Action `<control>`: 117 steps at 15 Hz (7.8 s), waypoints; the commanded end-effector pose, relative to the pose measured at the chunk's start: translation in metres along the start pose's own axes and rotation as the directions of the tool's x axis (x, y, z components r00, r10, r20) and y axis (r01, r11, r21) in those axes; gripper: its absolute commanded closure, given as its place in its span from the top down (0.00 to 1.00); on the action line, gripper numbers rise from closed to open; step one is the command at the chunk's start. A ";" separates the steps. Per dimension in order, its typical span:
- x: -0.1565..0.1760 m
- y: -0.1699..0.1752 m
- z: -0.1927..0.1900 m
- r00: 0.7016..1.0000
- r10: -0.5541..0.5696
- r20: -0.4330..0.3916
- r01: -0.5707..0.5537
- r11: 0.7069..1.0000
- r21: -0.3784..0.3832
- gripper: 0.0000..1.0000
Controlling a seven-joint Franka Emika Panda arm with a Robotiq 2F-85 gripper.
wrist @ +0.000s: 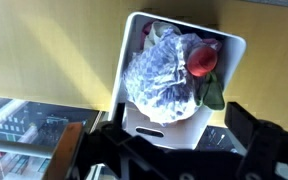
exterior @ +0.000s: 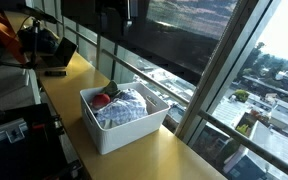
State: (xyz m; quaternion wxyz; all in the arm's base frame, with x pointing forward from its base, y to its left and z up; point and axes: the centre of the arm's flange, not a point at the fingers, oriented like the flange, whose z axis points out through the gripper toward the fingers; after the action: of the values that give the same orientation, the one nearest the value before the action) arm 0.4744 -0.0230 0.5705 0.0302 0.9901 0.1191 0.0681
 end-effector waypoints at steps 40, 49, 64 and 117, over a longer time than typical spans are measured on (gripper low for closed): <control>0.075 0.045 0.337 0.908 0.148 0.391 -0.172 0.985 0.027 0.05; 0.065 0.013 0.178 0.977 0.000 0.211 -0.013 0.998 0.057 0.04; 0.033 -0.176 -0.182 0.911 -0.295 -0.290 0.310 0.951 0.004 0.04; 0.174 -0.314 0.260 0.968 -0.249 -0.018 0.250 0.967 0.055 0.04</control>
State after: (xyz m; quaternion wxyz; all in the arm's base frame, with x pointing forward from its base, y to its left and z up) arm 0.6141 0.3133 0.3029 -0.0020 0.9651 0.2538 0.0649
